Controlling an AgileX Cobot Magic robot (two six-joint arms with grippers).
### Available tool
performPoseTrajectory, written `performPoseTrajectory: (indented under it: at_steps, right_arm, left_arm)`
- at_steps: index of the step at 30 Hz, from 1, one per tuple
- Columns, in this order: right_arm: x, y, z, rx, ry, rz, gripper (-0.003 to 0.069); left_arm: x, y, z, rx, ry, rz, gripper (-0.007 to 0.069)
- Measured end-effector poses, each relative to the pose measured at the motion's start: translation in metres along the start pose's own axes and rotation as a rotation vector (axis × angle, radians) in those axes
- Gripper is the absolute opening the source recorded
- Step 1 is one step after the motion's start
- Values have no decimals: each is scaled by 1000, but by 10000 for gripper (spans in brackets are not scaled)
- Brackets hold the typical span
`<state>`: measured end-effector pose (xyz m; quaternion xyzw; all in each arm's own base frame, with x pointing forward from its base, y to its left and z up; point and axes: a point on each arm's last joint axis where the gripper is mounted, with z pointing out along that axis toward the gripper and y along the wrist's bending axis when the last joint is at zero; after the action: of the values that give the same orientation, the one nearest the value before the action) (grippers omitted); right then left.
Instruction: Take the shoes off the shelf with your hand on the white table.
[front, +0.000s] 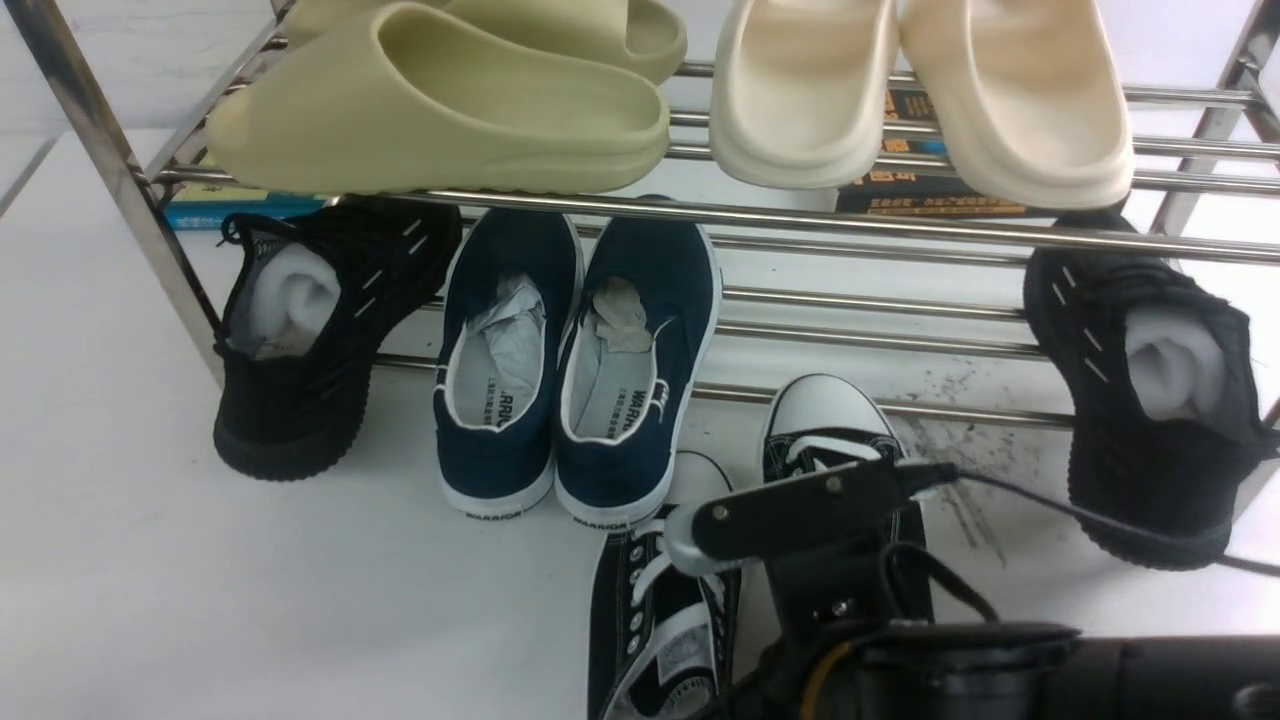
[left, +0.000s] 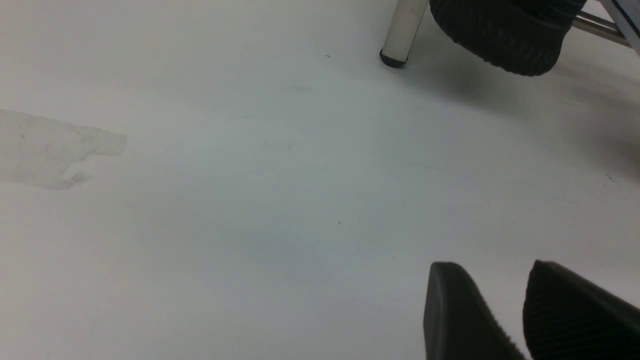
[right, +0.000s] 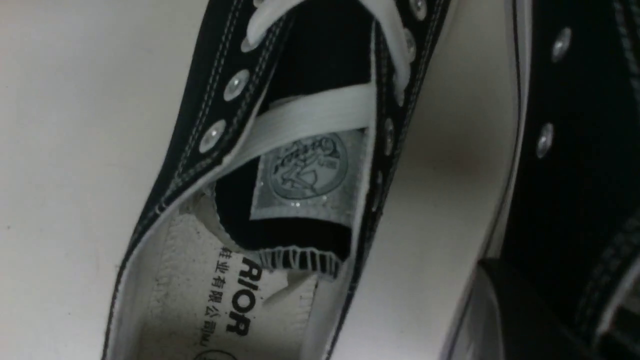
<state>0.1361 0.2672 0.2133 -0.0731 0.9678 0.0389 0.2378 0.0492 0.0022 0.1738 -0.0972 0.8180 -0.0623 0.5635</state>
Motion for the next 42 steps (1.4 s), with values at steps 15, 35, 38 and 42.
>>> performPoseTrajectory:
  at_steps: [15,35,38,42]
  right_arm:
    - [13,7,4,-44,140,144,31]
    - [-35,-7,-11,-101,130,64,463]
    - [-62,-17,-41,-117,137,15,449]
    - [-104,-53,-61,-63,132,11,283]
  left_arm:
    - [0,0,0,0,0,0,239]
    - [0,0,0,0,0,0,239]
    - [0,0,0,0,0,0,239]
    - [0,0,0,0,0,0,239]
